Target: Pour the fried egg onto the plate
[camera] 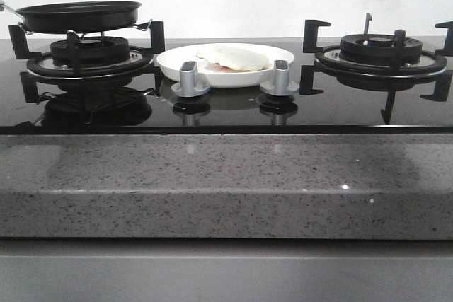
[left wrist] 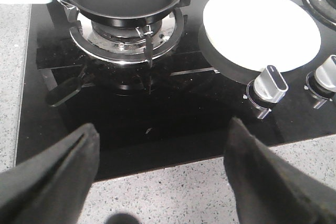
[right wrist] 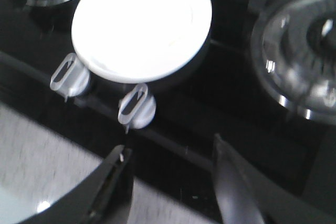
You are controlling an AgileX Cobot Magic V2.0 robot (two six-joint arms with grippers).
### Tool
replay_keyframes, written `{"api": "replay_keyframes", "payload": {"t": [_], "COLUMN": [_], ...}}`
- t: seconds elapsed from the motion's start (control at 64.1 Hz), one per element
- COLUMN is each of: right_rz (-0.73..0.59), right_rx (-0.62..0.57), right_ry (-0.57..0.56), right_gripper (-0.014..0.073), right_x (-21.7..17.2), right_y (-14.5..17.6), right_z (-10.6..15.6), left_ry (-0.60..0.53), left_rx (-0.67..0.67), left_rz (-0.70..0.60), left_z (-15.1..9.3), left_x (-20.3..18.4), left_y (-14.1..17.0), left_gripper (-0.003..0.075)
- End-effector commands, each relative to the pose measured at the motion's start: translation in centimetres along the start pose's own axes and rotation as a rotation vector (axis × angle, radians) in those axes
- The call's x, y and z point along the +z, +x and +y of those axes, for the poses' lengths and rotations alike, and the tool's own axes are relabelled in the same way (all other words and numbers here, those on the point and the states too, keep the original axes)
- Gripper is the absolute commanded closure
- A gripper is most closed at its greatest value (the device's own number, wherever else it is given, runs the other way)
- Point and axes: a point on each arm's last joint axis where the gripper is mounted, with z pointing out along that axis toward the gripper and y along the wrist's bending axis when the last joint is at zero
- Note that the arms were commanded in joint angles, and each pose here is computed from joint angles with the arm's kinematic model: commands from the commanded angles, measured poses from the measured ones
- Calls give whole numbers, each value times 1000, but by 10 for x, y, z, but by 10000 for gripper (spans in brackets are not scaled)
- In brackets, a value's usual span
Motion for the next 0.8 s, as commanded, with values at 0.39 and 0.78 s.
{"api": "replay_keyframes", "payload": {"t": [0.39, 0.78], "right_rz": [-141, -176], "right_rx": [12, -15], "right_ry": [6, -1], "right_gripper": [214, 220], "right_x": [-64, -81], "right_y": [111, 153], "right_z": [22, 30], "left_ry": [23, 23], "left_rx": [-11, -11], "left_rz": [-88, -86], "left_z": [-3, -3], "left_x": [-5, -4], "left_y": [-13, -13], "left_gripper": [230, 230]}}
